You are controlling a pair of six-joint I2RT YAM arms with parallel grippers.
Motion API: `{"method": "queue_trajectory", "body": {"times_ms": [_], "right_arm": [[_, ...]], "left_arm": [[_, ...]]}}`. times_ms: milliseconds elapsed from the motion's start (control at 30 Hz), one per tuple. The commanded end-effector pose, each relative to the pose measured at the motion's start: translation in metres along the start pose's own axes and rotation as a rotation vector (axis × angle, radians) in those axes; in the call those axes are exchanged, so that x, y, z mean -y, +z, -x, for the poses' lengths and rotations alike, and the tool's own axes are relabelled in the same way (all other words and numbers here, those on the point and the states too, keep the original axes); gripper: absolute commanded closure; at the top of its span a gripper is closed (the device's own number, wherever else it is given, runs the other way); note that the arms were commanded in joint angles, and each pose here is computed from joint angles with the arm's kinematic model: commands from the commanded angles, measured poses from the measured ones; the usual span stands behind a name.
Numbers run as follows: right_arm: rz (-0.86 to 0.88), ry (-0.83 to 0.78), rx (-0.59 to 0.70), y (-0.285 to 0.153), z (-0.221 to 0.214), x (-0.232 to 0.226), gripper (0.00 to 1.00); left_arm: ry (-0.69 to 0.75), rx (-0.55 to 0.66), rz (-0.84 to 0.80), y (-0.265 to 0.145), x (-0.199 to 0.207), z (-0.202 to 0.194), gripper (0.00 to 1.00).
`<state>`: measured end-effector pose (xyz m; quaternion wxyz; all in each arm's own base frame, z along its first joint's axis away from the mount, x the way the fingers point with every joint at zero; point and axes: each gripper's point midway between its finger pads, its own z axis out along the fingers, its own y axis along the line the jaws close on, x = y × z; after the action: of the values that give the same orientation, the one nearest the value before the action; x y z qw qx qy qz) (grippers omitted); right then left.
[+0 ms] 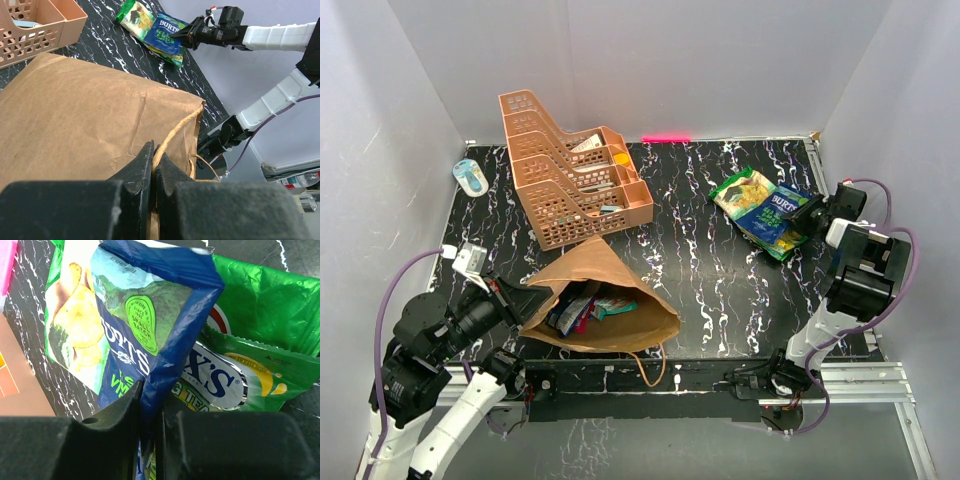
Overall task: Take the snacks out of the paper bag
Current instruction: Place the snack at the center of the board.
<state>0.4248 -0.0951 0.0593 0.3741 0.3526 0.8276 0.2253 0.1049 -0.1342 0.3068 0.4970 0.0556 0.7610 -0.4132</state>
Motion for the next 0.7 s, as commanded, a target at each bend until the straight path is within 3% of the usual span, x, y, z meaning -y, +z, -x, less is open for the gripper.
{"method": "queue_trajectory", "body": {"times_ms": [0, 100, 333, 500, 667], "right_arm": [[0.008, -0.029, 0.046, -0.004, 0.021, -0.001, 0.79], [-0.011, -0.046, 0.037, -0.008, 0.018, 0.001, 0.62], [-0.141, -0.136, 0.165, -0.065, 0.039, -0.004, 0.24], [-0.006, -0.185, 0.206, -0.1, 0.027, -0.041, 0.23], [0.378, -0.392, 0.097, -0.134, -0.047, -0.151, 0.23]], "left_arm": [[-0.002, 0.01, -0.031, -0.005, 0.007, 0.001, 1.0], [-0.003, 0.007, -0.026, -0.005, 0.005, -0.001, 1.0], [-0.014, -0.006, -0.01, -0.001, -0.001, -0.006, 1.0], [-0.024, -0.026, 0.01, 0.005, -0.007, -0.011, 1.0], [-0.029, -0.022, 0.026, 0.008, -0.012, -0.012, 1.0]]}}
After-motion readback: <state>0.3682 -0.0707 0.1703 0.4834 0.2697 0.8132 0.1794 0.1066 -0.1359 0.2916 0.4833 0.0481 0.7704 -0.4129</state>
